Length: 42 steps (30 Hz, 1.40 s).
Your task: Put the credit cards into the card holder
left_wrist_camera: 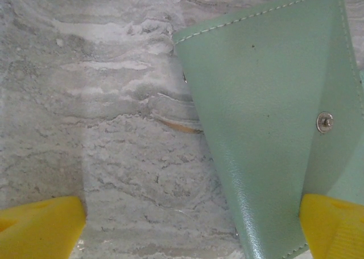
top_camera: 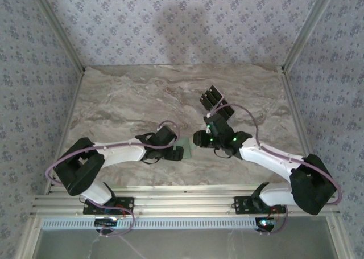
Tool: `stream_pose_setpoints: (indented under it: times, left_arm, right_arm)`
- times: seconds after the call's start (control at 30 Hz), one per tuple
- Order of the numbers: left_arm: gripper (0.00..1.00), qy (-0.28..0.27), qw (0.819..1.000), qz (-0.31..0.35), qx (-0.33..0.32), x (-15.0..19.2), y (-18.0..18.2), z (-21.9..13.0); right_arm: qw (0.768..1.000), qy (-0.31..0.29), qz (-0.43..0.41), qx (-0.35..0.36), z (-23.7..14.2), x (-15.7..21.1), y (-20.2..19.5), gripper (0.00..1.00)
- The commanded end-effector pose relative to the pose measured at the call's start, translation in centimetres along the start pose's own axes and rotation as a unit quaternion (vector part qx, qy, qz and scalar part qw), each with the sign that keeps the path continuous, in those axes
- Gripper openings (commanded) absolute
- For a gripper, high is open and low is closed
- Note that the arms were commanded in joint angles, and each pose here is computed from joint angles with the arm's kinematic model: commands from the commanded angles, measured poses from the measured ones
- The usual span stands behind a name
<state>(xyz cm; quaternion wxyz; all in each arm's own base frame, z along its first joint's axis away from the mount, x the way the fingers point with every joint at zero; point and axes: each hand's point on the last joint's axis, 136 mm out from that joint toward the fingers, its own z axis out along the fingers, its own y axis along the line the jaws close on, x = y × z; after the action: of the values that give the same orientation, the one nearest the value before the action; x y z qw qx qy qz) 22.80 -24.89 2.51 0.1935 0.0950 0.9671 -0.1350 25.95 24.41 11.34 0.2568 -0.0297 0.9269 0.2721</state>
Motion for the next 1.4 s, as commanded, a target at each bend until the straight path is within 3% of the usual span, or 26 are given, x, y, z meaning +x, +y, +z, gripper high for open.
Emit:
stream_pose_setpoints:
  times: [0.0,0.67,1.37]
  left_arm:
    - [0.99,0.045,0.998,-0.008,-0.048,2.9,2.7,1.7]
    - [0.99,0.046,0.998,-0.017,-0.044,3.4,2.9,2.4]
    - [0.99,0.052,0.998,-0.019,-0.039,3.8,2.9,2.9]
  right_arm:
    - [0.997,0.063,-0.002,0.047,-0.1,2.2,-2.5,0.35]
    - [0.992,0.114,-0.021,0.045,4.3,2.0,-1.3,0.36]
    - [0.993,0.104,-0.020,0.049,4.0,1.1,-1.6,0.23]
